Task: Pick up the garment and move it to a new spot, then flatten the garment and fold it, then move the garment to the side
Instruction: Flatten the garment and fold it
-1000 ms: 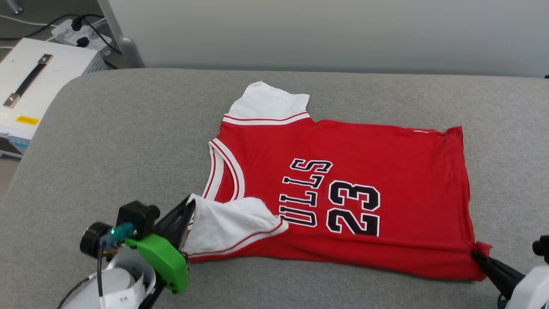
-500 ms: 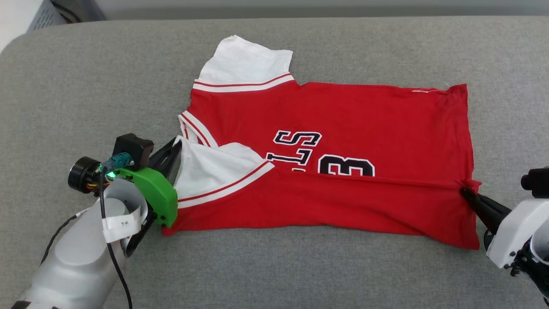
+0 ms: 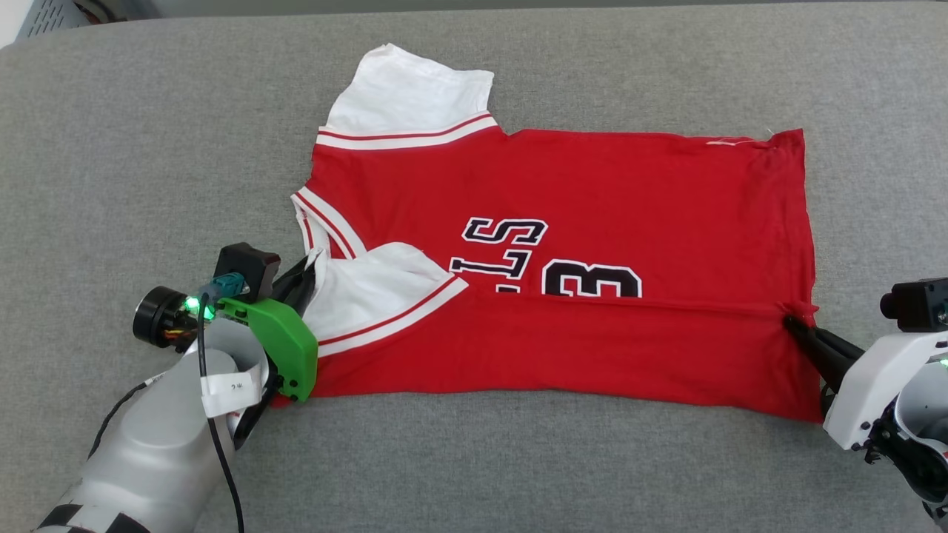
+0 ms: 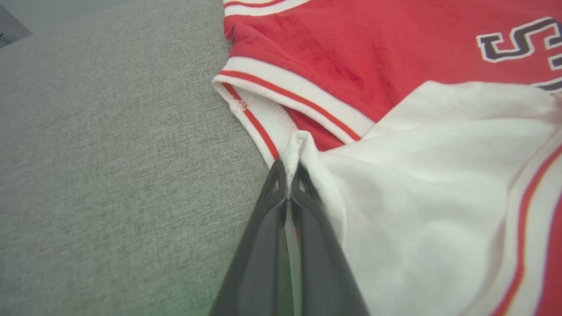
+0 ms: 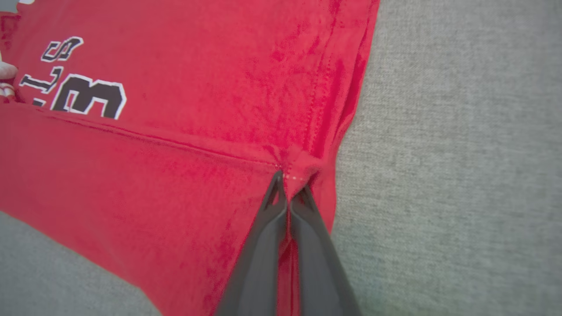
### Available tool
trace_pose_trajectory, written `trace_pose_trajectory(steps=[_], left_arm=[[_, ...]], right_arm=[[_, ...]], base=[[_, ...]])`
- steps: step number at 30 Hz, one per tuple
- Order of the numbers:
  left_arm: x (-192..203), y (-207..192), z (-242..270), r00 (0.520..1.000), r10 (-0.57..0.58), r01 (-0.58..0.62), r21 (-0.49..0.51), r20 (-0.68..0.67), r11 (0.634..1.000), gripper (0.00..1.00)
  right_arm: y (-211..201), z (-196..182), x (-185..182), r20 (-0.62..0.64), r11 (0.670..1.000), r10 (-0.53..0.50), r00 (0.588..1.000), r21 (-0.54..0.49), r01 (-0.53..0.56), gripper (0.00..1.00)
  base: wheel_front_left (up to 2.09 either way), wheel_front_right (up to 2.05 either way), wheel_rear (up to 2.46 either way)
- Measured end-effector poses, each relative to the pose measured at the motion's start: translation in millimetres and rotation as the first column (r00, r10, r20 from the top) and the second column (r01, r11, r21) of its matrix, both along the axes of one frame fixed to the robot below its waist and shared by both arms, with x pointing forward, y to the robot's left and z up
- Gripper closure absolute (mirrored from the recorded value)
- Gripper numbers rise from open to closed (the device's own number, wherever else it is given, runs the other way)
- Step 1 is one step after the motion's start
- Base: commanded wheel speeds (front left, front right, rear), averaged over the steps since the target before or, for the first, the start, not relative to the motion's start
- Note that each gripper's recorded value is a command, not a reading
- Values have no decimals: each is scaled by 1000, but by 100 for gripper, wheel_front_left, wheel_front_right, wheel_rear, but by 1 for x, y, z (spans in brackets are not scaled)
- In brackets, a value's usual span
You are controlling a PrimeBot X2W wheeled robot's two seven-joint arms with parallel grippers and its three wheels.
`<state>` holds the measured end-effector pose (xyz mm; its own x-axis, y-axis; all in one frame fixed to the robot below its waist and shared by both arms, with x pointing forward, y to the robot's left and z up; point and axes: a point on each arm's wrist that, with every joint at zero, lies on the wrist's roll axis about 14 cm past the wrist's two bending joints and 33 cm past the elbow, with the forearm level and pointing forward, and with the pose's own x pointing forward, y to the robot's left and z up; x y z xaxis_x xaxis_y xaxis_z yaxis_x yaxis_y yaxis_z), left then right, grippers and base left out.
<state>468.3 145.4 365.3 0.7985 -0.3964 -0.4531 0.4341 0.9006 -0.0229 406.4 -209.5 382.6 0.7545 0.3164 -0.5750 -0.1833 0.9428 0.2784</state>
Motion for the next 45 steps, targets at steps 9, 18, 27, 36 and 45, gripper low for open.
trace_pose_trajectory(steps=[9, 18, 27, 36, 45], left_arm=[[4, 18, 34, 997, 17, -18, 16, 72, 1000, 0], [5, 32, 79, 999, -8, 11, 70, -45, 998, 0], [-39, 22, 69, 912, -67, 123, 114, -405, 986, 0], [-65, 20, 33, 813, -50, 145, 117, -581, 982, 0], [-82, 19, -3, 748, -26, 144, 124, -664, 982, 0]], right_arm=[[1, 33, 12, 144, 1000, 1, 990, 1, -1, 0], [9, 56, 14, 222, 1000, 23, 975, 5, -24, 0], [22, 63, 11, 229, 999, 43, 973, 11, -46, 0], [18, 58, 5, 206, 999, 18, 978, 22, -23, 0], [17, 45, 1, 167, 1000, 5, 986, 27, -10, 0]], base=[[0, 0, 0], [0, 0, 0], [0, 0, 0], [0, 0, 0], [0, 0, 0]])
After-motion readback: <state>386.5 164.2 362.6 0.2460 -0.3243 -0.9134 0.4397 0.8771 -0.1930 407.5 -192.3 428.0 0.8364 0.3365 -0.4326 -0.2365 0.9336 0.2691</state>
